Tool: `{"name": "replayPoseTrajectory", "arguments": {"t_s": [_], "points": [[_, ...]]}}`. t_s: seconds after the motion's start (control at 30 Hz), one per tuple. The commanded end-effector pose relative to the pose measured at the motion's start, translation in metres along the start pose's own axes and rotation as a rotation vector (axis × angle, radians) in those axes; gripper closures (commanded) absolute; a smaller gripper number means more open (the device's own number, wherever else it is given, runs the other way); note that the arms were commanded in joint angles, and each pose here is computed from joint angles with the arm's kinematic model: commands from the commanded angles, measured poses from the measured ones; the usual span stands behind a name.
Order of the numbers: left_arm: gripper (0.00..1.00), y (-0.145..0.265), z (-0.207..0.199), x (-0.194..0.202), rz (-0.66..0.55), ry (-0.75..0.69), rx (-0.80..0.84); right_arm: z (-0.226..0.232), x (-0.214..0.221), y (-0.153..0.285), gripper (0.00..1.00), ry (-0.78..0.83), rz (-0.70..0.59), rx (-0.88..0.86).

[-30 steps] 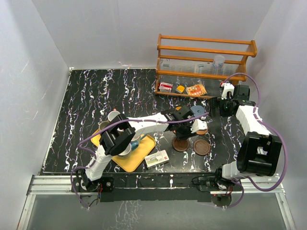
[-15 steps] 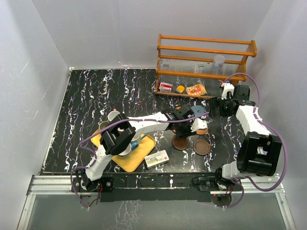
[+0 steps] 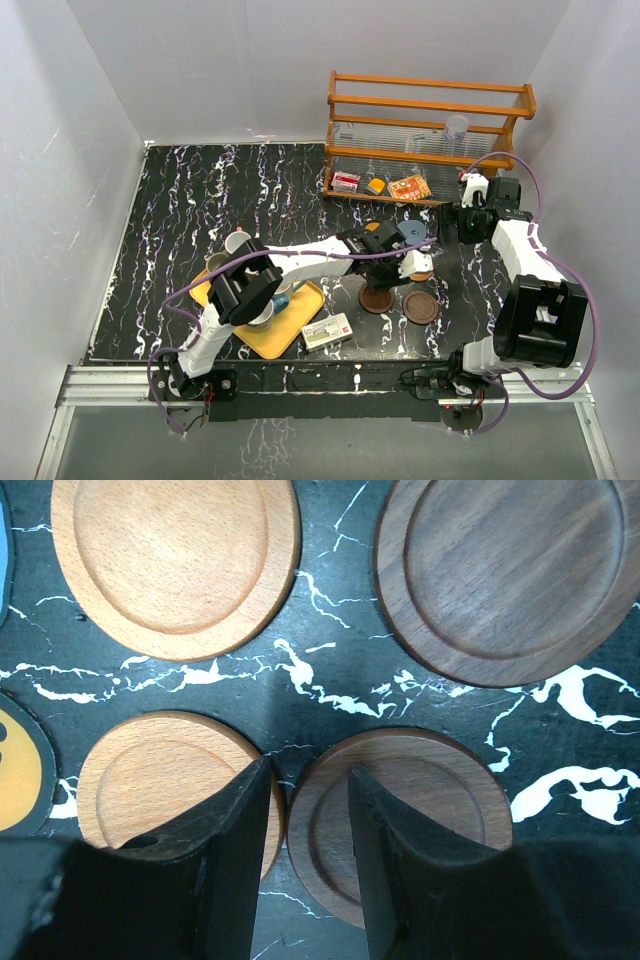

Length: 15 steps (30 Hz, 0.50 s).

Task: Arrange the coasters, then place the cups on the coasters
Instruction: Move the coaster to the center of the board.

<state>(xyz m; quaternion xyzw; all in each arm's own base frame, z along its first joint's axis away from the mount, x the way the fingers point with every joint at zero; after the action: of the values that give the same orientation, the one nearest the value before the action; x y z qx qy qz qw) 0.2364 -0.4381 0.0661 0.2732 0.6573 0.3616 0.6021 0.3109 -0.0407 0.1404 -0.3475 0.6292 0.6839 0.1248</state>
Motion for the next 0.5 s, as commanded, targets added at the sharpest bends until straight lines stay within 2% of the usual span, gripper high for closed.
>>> {"name": "replayPoseTrajectory", "arguments": {"t_s": [0.0, 0.47], "points": [[0.63, -0.012, -0.038, 0.062, 0.242, 0.042, 0.114, -0.009, -0.017, 0.004, 0.02, 0.014, -0.054, 0.032], [0.61, -0.004, -0.059, 0.073, 0.286, 0.033, 0.154, -0.009, -0.016, 0.004, 0.02, 0.013, -0.05, 0.031]]}}
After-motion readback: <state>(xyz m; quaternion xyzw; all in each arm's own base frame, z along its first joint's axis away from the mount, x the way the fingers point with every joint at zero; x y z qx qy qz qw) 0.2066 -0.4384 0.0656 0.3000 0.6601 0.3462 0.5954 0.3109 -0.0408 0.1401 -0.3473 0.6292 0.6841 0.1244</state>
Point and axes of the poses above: each gripper's point midway between its finger pads, its own y axis back along the fingers, its own z axis along the line the jaws close on, x = y × z, the point moved 5 cm from there along y, back along the fingers, and after that the axes turned 10 degrees about y, right-handed, at the moved point
